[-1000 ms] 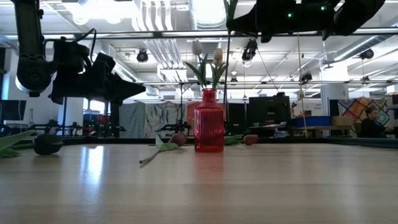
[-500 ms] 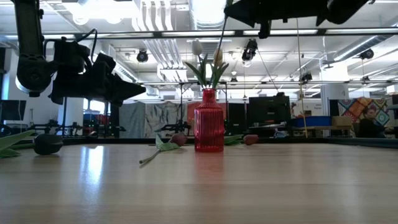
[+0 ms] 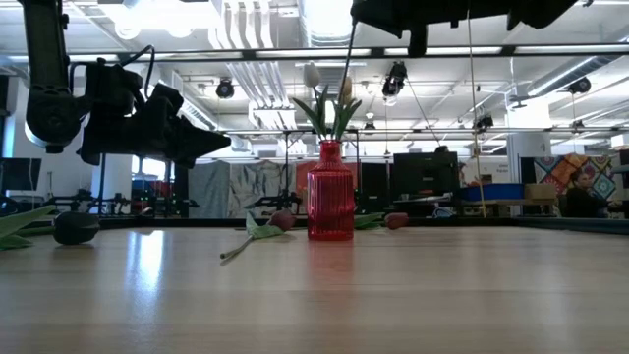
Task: Sort flowers into vase by color
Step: Put the right black flower into the red vase
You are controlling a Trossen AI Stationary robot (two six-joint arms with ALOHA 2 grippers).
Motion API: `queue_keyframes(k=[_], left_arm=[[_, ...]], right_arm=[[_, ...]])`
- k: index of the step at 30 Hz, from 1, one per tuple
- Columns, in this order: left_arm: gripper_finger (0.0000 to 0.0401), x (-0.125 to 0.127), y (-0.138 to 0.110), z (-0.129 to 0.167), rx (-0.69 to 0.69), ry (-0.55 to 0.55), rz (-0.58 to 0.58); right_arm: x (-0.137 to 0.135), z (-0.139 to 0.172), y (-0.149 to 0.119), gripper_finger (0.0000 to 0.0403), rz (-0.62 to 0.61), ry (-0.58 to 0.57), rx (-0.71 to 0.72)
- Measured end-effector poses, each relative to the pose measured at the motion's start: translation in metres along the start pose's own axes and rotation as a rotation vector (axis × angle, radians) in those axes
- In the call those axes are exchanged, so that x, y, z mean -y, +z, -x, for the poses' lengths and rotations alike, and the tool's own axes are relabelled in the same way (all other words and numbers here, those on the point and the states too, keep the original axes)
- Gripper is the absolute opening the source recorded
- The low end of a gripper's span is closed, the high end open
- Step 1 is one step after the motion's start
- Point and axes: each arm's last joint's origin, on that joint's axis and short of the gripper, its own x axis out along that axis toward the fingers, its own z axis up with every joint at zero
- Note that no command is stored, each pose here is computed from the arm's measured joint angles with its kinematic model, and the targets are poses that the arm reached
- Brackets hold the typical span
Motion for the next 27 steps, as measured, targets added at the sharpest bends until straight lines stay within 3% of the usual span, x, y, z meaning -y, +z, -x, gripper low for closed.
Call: queue_keyframes(k=[15, 27], left_arm=[[0.0, 0.0, 0.0, 0.0, 0.0, 0.0, 0.0], [0.0, 0.002, 0.0, -0.001, 0.0, -0.008, 0.002]], right_arm=[[0.001, 0.0, -0.011, 0.0017, -0.017, -0.006, -0.097], [-0.005, -0.02, -0.039, 0.0018, 0.005, -0.012, -0.185]])
